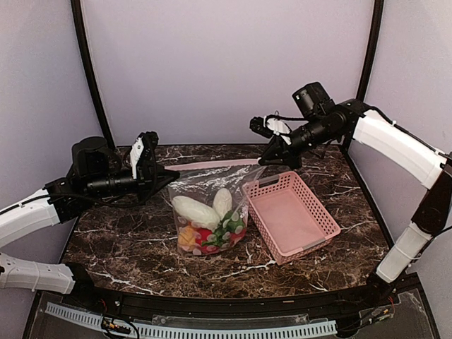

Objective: Place the food in the zip-top bag and seal the zipper
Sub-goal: Zip the zipper on the zipper food storage bag.

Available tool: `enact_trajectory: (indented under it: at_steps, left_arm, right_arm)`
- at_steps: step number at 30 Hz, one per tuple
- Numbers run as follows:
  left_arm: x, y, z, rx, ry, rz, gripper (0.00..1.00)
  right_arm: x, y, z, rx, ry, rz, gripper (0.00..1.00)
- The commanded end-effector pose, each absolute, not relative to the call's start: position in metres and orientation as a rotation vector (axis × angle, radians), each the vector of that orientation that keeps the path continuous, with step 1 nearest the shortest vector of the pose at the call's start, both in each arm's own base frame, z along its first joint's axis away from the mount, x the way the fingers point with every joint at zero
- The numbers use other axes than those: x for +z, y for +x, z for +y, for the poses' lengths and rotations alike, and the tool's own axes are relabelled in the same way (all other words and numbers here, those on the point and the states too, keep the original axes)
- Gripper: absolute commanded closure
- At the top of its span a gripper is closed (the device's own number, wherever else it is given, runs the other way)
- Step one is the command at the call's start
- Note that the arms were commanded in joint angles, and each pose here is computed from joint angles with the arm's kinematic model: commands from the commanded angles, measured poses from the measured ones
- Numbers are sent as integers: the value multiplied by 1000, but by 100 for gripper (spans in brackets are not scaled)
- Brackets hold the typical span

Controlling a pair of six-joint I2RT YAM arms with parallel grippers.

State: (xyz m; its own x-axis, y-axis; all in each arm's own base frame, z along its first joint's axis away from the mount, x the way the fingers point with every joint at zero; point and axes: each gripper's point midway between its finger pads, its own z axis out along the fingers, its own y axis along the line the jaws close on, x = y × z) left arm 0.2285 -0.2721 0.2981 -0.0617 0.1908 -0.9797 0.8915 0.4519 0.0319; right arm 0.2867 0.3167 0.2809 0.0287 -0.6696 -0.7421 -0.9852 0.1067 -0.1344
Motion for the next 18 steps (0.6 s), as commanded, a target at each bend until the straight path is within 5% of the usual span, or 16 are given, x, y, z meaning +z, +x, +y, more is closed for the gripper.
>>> enact_trajectory:
  at_steps: [1,18]
  left_arm:
    - [292,232,-267,-752,960,1569,99]
    - [314,281,-244,-700,857,1579,99]
  right_arm:
    - [279,300,291,487,-1582,1777,100]
    - [301,334,320,521,-1565,1686,100]
